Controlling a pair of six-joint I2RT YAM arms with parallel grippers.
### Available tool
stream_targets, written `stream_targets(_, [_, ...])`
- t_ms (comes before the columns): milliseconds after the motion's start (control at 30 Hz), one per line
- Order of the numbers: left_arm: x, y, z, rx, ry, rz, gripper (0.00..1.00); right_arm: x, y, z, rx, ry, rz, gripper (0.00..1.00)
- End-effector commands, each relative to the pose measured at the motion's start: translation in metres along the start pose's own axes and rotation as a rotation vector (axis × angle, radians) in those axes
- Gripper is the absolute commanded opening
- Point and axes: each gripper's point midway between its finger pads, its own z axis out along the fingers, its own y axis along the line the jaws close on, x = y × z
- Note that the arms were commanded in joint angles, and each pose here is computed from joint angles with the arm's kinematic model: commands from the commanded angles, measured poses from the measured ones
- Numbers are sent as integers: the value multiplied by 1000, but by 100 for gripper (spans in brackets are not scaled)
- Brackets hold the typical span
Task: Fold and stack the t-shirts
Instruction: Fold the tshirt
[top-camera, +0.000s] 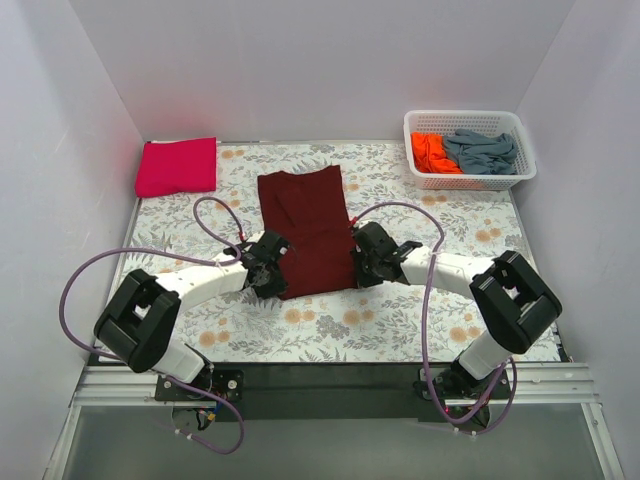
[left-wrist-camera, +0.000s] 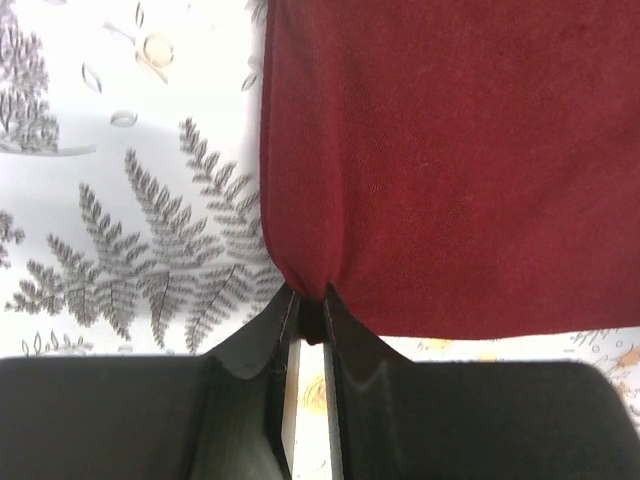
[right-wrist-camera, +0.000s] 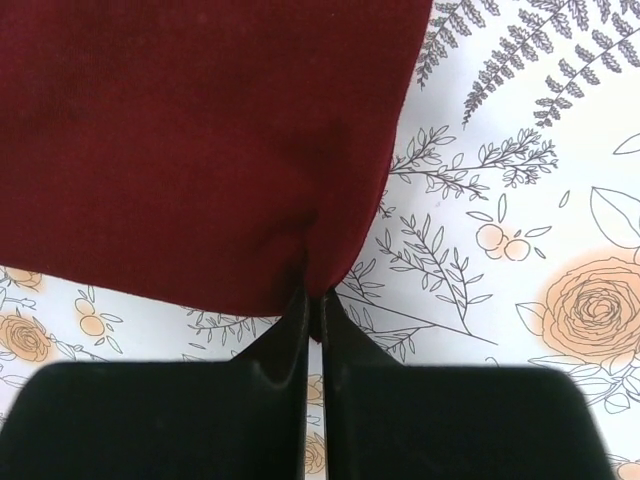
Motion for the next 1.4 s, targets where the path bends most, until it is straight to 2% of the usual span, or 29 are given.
stream_targets(0, [38, 36, -9, -104, 135, 20, 0, 134, -50, -15, 147, 457, -41, 1])
stream_targets(167, [67, 34, -43, -65, 215, 24, 0, 162, -54, -56, 129, 551, -60, 1])
stream_targets(200, [77, 32, -50, -60, 232, 25, 0, 162, -53, -65, 119, 529, -63, 1])
stream_targets(267, [91, 39, -69, -64, 261, 16, 0, 178, -46, -88, 71, 596, -58, 1])
stream_targets(333, [110, 45, -85, -79, 291, 9, 0, 183, -41, -109, 42, 600, -52, 1])
stream_targets(367, [124, 43, -99, -32, 330, 20, 0, 192, -43, -124, 51, 646, -57, 1])
stream_targets(467, [143, 40, -119, 32, 387, 15, 0, 187, -38, -147, 14, 611, -52, 1])
stream_targets(567, [130, 29, -132, 69, 347, 49, 0, 160, -32, -165, 7, 522, -68, 1])
stream_targets(600, [111, 12, -143, 104, 279, 51, 0, 154, -34, -170, 33, 524, -78, 1])
stream_targets(633, [102, 12, -146, 85, 245, 60, 0, 127, -31, -176, 46, 447, -104, 1])
stream_targets(700, [76, -4, -155, 108, 170, 76, 0, 104, -33, -179, 91, 399, -123, 1])
stream_targets(800, [44, -15, -157, 135, 108, 74, 0, 64, -24, -183, 83, 328, -143, 1])
stream_targets(967, [-1, -32, -157, 192, 44, 32, 0, 18, -27, -181, 125, 261, -187, 1])
stream_targets(1367, [-54, -41, -127, 221, 6, 6, 0, -78, -30, -162, 135, 151, -192, 1])
